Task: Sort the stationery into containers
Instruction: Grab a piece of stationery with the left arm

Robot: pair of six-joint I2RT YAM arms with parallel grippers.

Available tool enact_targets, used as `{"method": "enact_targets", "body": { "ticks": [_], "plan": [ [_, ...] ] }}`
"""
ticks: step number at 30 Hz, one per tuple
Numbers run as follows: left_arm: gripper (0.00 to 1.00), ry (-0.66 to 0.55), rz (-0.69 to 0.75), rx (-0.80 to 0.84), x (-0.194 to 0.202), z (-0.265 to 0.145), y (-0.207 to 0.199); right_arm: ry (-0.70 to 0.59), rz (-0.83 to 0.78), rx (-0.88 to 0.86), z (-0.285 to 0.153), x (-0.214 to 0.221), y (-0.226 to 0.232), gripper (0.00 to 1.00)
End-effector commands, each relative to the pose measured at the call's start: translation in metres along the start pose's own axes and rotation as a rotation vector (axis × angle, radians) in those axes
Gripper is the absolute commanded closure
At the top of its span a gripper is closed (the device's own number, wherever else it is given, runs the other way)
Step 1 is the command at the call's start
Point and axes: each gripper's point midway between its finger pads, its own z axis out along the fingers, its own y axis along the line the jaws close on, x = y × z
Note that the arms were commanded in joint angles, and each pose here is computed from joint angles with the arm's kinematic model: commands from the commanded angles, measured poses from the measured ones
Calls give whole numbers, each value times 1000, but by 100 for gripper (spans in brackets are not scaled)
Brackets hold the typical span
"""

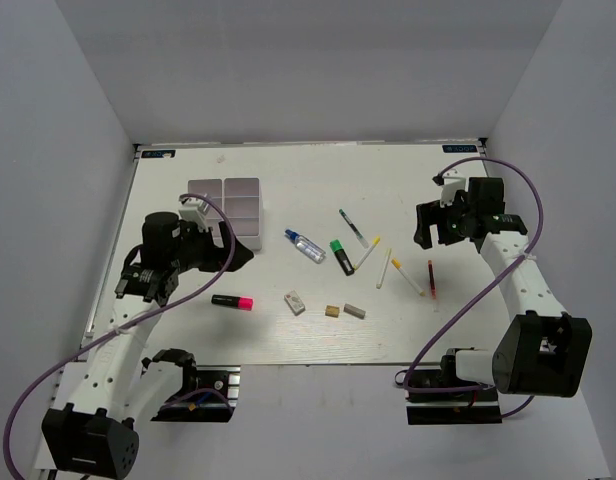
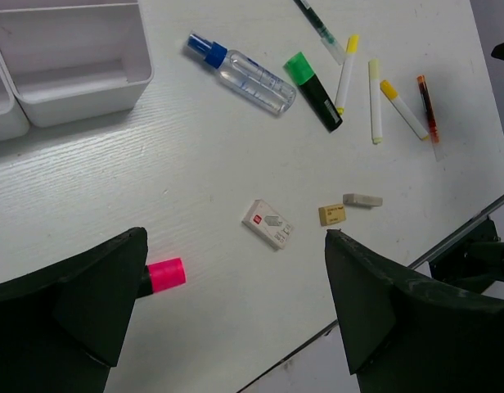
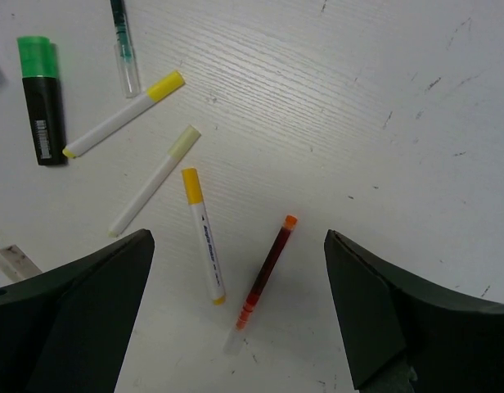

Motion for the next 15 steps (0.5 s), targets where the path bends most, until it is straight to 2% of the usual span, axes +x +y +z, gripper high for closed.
{"method": "enact_targets", "body": {
  "ticks": [1,5,9,10,12,14,15],
  "plan": [
    [0,7,9,22,-2,2,-4,-54,-36,-41,-11,-20,5,10],
    [0,42,-28,-32,7,3,6,-76,-87,-130,-17,-18,20,10],
    [0,107,-124,-94,23,4,15,-76,-116,-166,-17,-14,26,11],
    [0,116,-150,-111,26,3,17,-71,-114,-173,-17,-13,26,31],
    [2,159,-213,-141,35,6,21,-52,-110,-188,-15,-9,28,52],
    [13,187,-302,-160,48,7,23,-48,-122,-207,-15,-6,32,70],
    [18,207,-337,-171,58,9,25,-41,-126,-214,-15,-1,34,70]
  ]
}}
